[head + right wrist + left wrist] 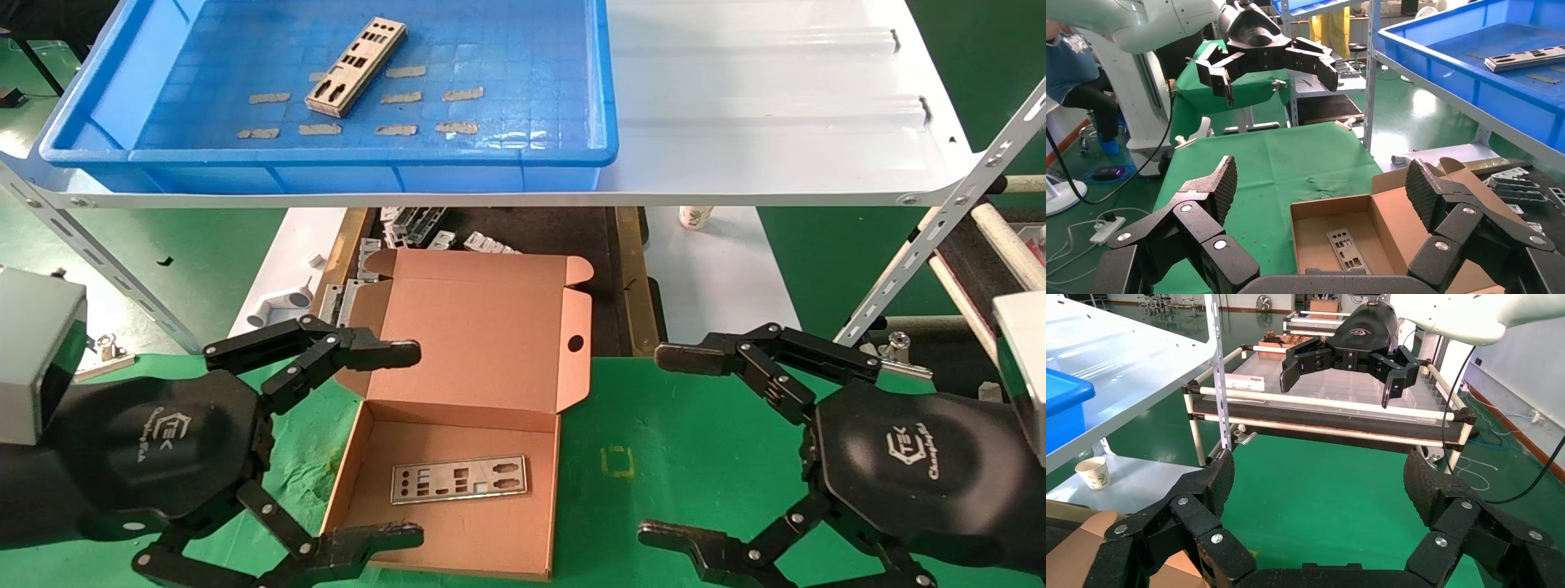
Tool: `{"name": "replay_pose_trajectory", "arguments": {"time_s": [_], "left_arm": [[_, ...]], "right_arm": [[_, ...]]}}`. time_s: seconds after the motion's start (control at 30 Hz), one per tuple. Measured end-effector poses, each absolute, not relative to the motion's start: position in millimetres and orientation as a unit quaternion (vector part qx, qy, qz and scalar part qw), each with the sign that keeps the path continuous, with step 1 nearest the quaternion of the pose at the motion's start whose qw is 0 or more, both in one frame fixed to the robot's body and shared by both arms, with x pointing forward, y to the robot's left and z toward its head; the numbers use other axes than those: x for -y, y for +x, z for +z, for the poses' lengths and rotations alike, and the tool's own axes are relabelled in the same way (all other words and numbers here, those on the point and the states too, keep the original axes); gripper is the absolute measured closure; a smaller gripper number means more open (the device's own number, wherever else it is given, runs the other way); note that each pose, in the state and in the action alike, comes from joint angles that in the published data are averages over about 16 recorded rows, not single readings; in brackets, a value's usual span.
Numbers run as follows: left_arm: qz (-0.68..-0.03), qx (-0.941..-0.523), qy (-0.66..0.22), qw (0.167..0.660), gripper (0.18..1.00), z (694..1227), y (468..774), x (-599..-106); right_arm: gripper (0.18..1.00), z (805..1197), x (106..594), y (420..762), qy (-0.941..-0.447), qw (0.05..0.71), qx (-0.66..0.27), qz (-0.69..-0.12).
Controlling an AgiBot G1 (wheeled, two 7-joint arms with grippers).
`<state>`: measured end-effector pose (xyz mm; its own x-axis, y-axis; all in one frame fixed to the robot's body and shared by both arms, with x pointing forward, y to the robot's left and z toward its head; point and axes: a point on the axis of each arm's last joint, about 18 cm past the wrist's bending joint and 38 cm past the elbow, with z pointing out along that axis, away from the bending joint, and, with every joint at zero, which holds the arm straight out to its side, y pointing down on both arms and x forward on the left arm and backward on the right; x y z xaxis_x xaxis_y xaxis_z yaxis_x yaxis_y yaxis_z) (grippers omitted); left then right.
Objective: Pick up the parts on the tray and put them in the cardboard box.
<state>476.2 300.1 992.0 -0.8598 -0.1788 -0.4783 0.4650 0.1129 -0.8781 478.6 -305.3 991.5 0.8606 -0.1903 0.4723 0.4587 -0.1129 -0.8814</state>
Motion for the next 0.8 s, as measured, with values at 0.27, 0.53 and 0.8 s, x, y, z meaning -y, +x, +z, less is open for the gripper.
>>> {"name": "replay_pose_trajectory", "arguments": {"time_s": [0.27,0.53,0.8], "left_arm": [[-0.658,-0.705,0.102,0.245,0.184,992.0,476.2,-300.1],[-0.658,-0.705,0.102,0.244,0.184,992.0,476.1,-300.1],[-0.661,-0.702,0.096,0.248,0.184,993.7,478.9,-300.4]], "right_arm": [[0.178,991.5,305.3,478.6,-0.704,0.659,0.095,-0.246],[0.178,991.5,305.3,478.6,-0.704,0.659,0.095,-0.246],[0.178,991.5,305.3,478.6,-0.704,0.659,0.095,-0.246]]}}
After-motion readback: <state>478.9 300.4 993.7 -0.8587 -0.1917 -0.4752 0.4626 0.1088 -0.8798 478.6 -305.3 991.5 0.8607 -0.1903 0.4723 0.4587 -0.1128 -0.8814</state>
